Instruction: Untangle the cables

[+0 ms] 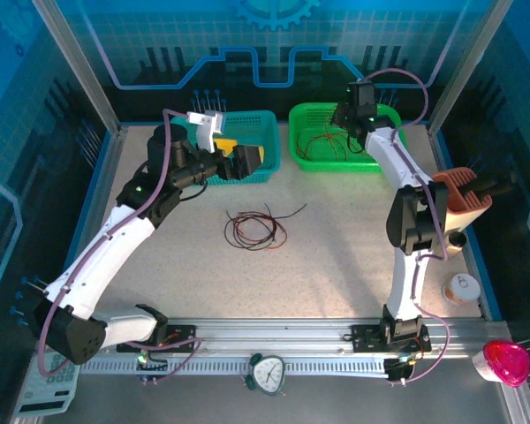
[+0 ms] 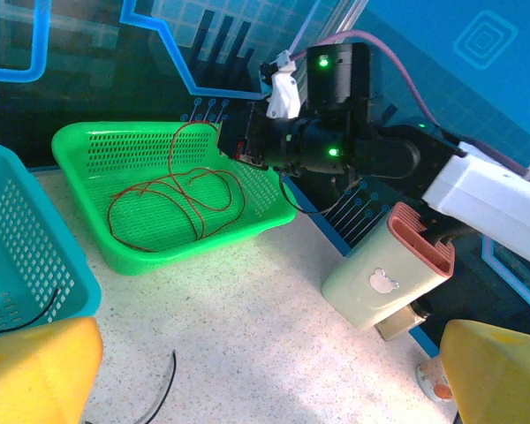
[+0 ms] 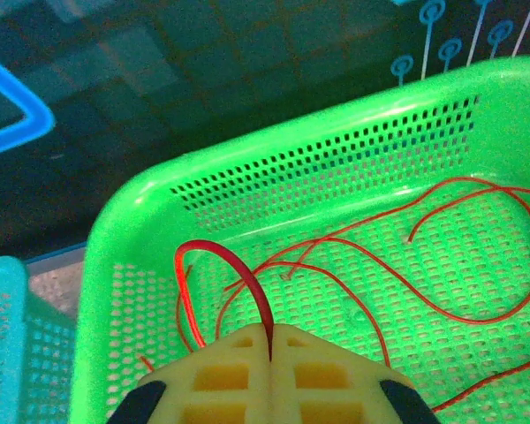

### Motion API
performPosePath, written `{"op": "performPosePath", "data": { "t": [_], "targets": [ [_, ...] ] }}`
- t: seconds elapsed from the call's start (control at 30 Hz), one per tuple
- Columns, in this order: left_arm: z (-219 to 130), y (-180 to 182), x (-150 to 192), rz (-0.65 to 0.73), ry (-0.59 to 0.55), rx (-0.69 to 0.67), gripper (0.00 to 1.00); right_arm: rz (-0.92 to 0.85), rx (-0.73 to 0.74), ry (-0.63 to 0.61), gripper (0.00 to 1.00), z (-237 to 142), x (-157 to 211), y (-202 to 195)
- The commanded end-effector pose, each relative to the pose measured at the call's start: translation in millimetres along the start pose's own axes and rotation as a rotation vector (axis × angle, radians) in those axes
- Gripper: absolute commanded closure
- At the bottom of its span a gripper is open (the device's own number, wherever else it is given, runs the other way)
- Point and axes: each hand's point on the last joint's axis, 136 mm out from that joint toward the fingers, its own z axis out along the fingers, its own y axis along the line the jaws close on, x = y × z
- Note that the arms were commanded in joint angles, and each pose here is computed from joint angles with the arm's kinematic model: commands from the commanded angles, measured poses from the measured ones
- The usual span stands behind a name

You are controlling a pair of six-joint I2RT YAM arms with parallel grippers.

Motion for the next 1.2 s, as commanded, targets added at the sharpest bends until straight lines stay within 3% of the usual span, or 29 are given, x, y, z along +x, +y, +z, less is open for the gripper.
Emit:
{"op": "performPosePath", "data": {
  "t": [0.0, 0.17, 0.23, 0.3, 0.37, 0.7, 0.93, 1.07, 1.17],
  "targets": [
    [-3, -4, -1, 0.008, -0.009, 0.002, 0.01, 0.053, 0.060, 0.093, 1.00, 23, 15, -33],
    [-4, -4, 0, -0.001, -0.007, 0.004, 0.01, 0.084, 0.085, 0.167, 0.96, 40, 26, -53],
    [-4, -4, 0, -0.004, -0.009, 0.004, 0.01, 0.090, 0.073, 0.178, 0.73, 41, 26, -54],
    [-3, -3, 1, -0.009, -0.009, 0.003, 0.01, 0.088, 0.066, 0.176, 0.60, 38, 23, -53],
    [-3, -4, 1, -0.013, -0.010, 0.006, 0.01, 0.088, 0.058, 0.167, 0.53, 34, 18, -52],
    [-3, -8, 1, -0.017, -0.009, 0.012, 0.01, 0.118, -0.024, 0.113, 0.48, 5, -5, -37],
    [1, 2, 14, -0.022, 0.006, -0.018, 0.01, 0.093, -0.208, 0.059, 0.48, -43, -7, 17],
    [3, 25, 36, -0.025, 0.026, -0.094, 0.01, 0.007, -0.313, 0.056, 0.49, -80, 20, 57],
    [-1, 49, 51, -0.040, 0.018, -0.185, 0.01, -0.070, -0.382, 0.085, 0.48, -104, 60, 79]
  ]
}}
